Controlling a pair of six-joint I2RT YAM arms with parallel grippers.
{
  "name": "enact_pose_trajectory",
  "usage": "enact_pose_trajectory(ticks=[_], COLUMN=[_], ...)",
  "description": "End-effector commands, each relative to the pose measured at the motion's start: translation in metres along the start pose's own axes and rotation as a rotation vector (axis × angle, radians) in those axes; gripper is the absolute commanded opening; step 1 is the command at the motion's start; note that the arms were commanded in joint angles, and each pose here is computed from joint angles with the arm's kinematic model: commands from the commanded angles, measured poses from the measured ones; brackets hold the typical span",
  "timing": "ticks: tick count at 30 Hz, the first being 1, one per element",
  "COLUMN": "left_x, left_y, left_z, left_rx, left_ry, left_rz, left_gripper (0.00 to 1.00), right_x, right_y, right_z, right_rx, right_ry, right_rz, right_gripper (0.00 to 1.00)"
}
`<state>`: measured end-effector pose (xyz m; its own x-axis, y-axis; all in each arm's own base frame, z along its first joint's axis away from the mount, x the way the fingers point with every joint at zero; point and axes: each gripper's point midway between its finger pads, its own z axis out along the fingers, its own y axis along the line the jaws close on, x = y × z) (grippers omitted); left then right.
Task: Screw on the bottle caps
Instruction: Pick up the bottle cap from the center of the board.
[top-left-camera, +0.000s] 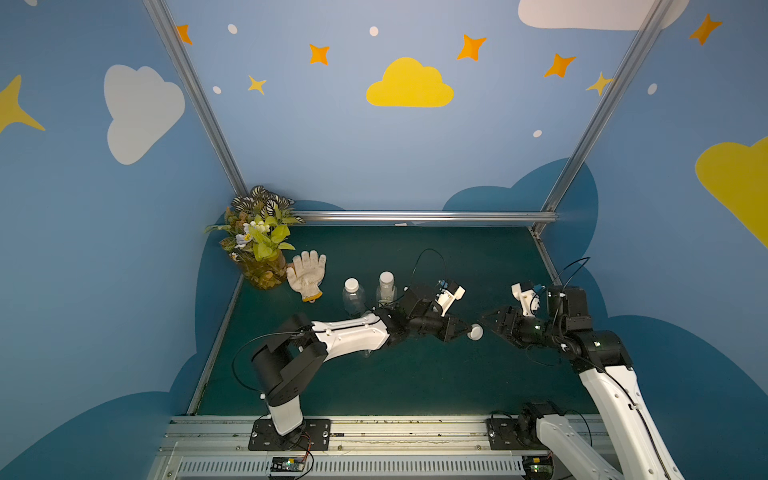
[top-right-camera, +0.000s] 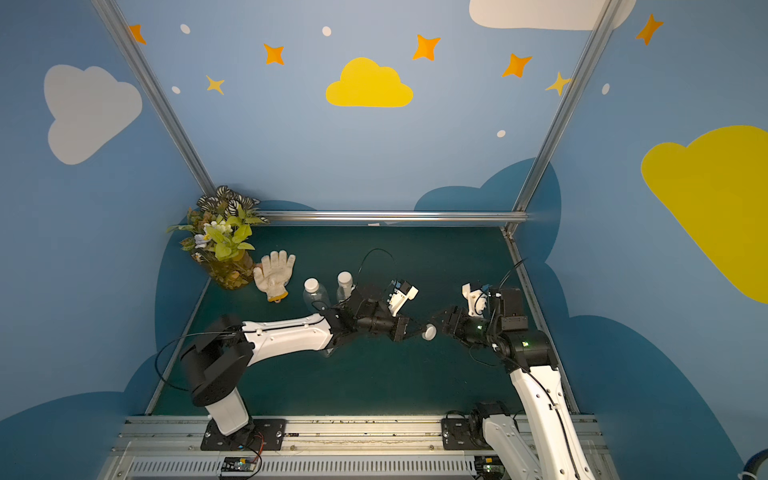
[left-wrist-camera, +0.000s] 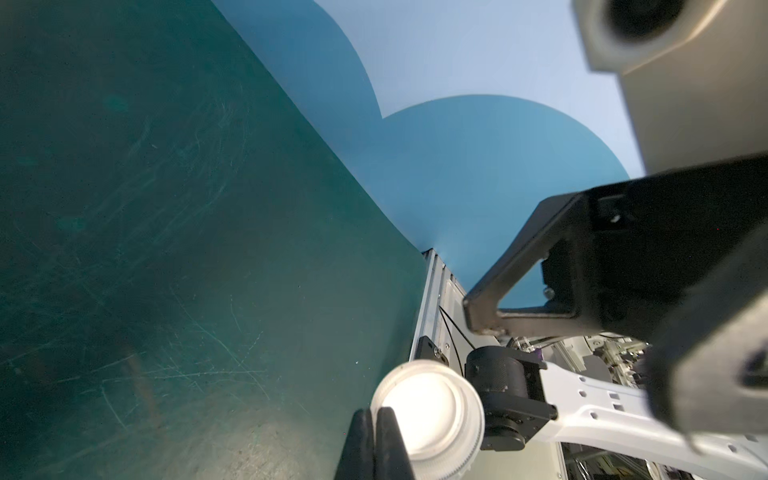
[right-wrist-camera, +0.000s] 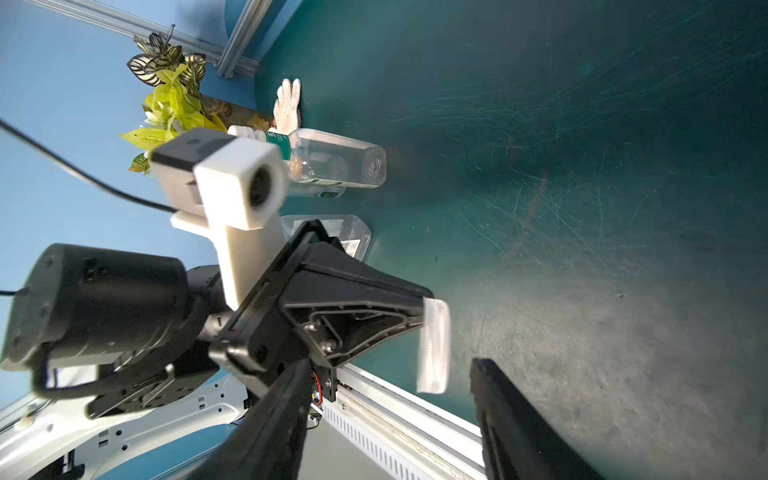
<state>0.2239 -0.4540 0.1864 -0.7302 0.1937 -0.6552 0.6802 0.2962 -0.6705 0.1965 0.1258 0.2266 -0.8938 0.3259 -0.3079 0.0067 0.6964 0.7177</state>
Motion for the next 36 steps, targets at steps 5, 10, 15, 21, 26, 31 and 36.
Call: enact_pose_trajectory(ticks=[5, 10, 15, 21, 26, 31, 36], left_x=[-0.018, -0.035, -0.042, -0.039, -0.046, -0.053, -0.051], left_y=[0.006, -0.01, -0.043, -0.074, -0.082, -0.08, -0.079], left_z=[-0.043, -0.068, -0.082, -0.109, -0.122, -0.127, -0.126], left_rx=[-0.304, -0.499, -0.578, -0.491, -0.427, -0.368, -0.304], left_ry=[0.008, -0.062, -0.19, -0.504, -0.593, -0.648, -0.666], left_rz=[0.348, 0.78, 1.144, 1.268, 1.202, 1.14, 1.089], left_gripper=[0.03, 0.03, 0.03, 0.03, 0.03, 0.03, 0.03], right_x=[0.005, 0.006, 0.012, 0.008, 0.01, 0.015, 0.017], right_y=[-0.006, 0.0, 0.021, 0.056, 0.066, 0.075, 0.084], right_z=[-0.002, 0.001, 0.013, 0.016, 0.015, 0.014, 0.02], right_rx=[0.038, 0.006, -0.152, -0.397, -0.437, -0.49, -0.548], right_ry=[0.04, 0.074, 0.174, 0.257, 0.263, 0.272, 0.28], right_rz=[-0.021, 0.018, 0.168, 0.322, 0.414, 0.463, 0.514], right_gripper=[0.64, 0.65, 0.65, 0.66, 0.7, 0.76, 0.78])
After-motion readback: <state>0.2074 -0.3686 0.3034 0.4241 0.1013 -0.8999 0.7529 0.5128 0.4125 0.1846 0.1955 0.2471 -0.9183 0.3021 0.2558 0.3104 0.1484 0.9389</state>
